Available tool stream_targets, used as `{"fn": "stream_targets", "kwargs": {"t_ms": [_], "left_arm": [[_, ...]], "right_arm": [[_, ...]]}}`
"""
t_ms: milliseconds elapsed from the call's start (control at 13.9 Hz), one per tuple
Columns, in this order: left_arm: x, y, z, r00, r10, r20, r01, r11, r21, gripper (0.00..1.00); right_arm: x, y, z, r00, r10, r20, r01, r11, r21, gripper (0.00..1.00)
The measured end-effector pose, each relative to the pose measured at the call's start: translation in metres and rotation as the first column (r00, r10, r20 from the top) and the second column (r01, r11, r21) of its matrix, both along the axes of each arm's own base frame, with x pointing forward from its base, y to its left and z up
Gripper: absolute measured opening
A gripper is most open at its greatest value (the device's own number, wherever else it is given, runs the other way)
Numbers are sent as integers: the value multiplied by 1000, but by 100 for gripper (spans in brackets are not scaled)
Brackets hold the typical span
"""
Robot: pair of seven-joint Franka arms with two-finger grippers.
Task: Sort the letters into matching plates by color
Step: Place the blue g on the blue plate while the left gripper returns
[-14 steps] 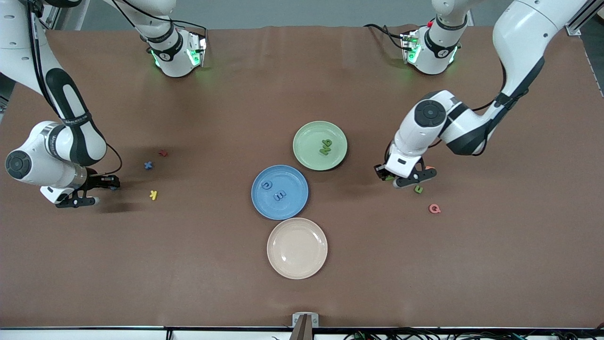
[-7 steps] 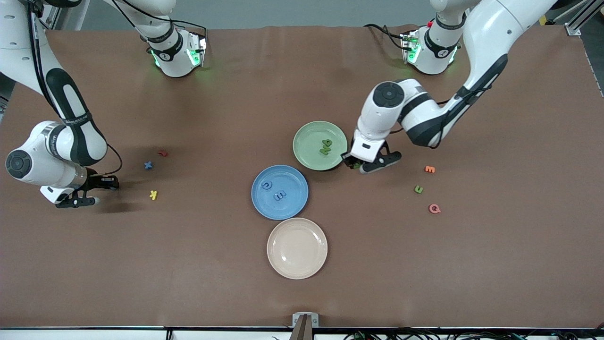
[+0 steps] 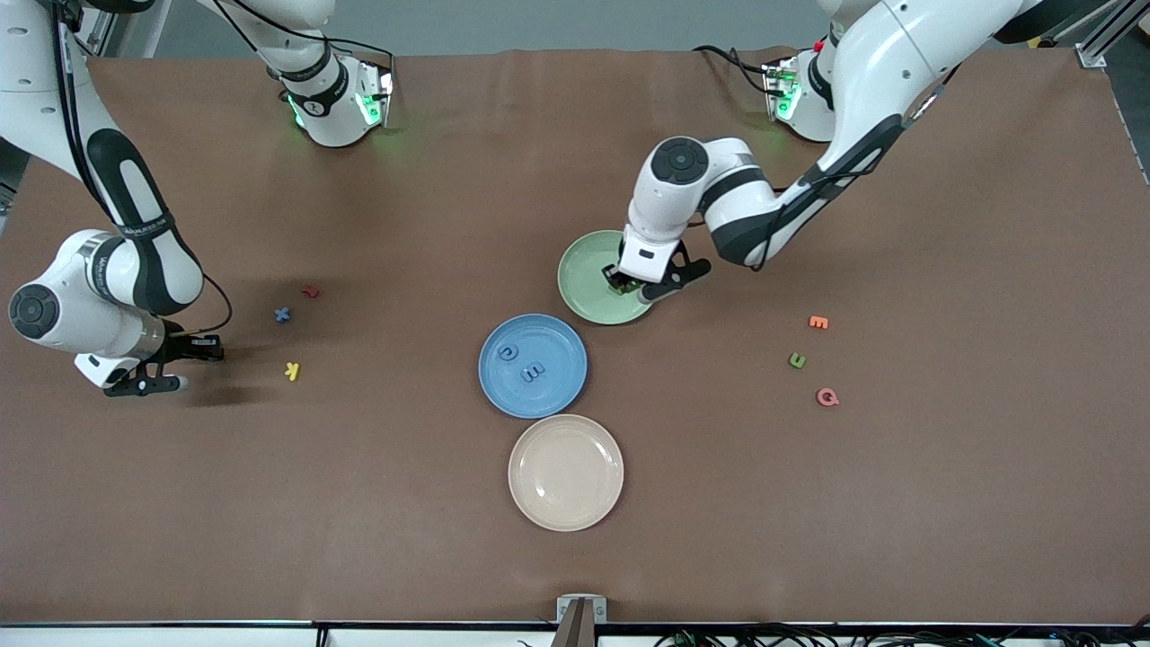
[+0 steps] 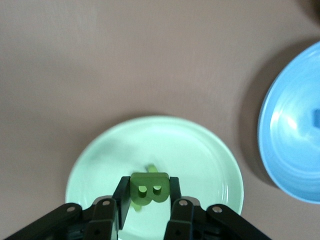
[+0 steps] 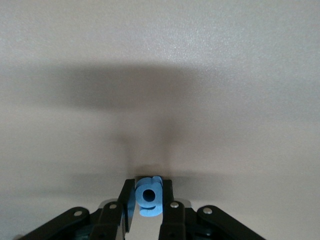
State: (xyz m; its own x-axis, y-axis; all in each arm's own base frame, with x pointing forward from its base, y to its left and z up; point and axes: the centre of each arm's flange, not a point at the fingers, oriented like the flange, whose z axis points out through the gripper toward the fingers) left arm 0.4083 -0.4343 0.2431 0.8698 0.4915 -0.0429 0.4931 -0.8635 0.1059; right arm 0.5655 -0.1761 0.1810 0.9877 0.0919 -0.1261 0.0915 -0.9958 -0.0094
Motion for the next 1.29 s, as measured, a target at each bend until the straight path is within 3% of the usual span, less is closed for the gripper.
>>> {"fn": "stream_targets", "kwargs": {"t_ms": [216, 359, 503, 719, 862, 1006, 1294], "left_arm": [[-10, -18, -17, 999, 54, -1, -54, 998, 29, 62], [2, -15, -15, 997, 78, 11, -78, 997, 28, 84], [25, -1, -12, 994, 109, 27, -111, 992, 59, 100], [74, 30, 7, 995, 90, 49, -97, 982, 161, 100], [107, 60, 20, 996, 68, 62, -78, 980, 182, 100], [134, 98, 27, 997, 48, 67, -60, 979, 193, 100], [177, 178, 28, 997, 47, 57, -58, 977, 204, 100]], "right_arm": [[7, 4, 22, 1000, 9, 15, -9, 1000, -3, 26], [12, 10, 48, 1000, 20, 2, -20, 1000, 1, 26], [21, 27, 78, 999, 43, -2, -43, 999, -1, 26], [39, 82, 124, 1000, 24, -11, -24, 1000, -16, 26], [53, 135, 152, 1000, -20, -20, 19, 999, -34, 26], [62, 207, 171, 997, -82, 5, 82, 995, -52, 26], [48, 384, 201, 973, -225, 53, 224, 974, 12, 26]]}}
